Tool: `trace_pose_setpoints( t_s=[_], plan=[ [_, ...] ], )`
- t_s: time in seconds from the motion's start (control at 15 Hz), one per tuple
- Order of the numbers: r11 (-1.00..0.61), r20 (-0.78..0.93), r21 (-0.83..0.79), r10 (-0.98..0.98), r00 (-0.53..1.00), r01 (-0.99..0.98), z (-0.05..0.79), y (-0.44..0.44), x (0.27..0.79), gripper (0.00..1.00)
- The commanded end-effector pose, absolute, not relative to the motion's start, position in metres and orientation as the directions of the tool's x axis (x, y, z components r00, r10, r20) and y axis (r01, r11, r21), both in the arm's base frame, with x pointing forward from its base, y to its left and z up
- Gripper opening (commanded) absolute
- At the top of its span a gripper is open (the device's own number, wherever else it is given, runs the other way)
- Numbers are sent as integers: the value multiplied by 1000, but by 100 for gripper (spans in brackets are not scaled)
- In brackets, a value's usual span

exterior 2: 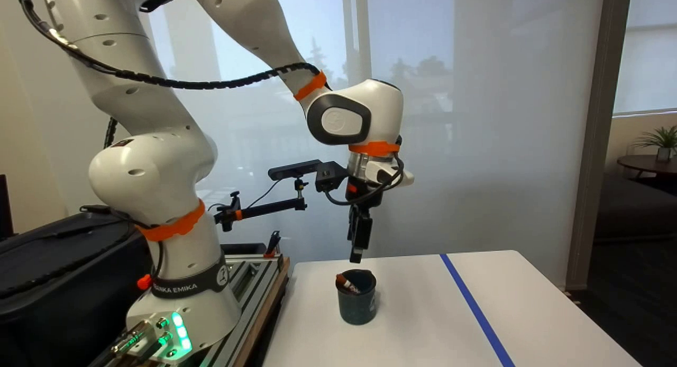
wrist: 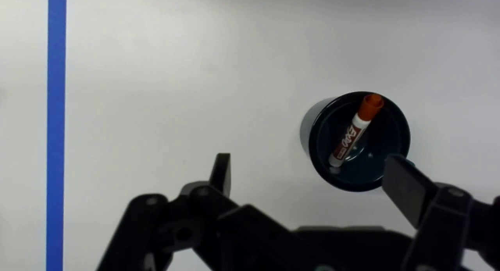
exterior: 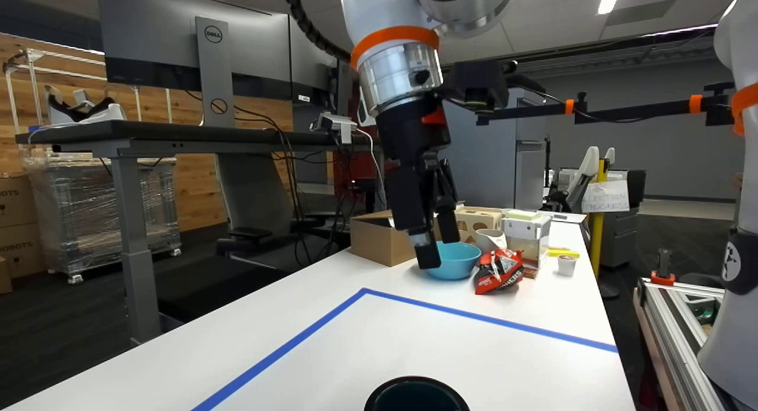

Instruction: Remove the marker from the cup

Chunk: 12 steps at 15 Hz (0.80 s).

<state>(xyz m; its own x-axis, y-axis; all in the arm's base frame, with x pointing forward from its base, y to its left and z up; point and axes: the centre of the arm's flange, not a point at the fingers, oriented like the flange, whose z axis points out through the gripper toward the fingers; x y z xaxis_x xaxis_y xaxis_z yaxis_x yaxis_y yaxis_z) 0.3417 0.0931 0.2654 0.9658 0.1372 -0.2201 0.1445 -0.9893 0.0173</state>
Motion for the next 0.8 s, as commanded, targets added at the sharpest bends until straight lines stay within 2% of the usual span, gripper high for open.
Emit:
trace_pose_setpoints(
  t_s=[0.0, 0.2, 0.73],
  plan=[
    [-990, -226, 17, 134, 965, 142, 261, 95, 342, 100],
    [-990, -231, 17, 130, 964, 138, 258, 96, 343, 100],
    [-994, -279, -109, 60, 959, 31, 230, 103, 363, 100]
  ],
)
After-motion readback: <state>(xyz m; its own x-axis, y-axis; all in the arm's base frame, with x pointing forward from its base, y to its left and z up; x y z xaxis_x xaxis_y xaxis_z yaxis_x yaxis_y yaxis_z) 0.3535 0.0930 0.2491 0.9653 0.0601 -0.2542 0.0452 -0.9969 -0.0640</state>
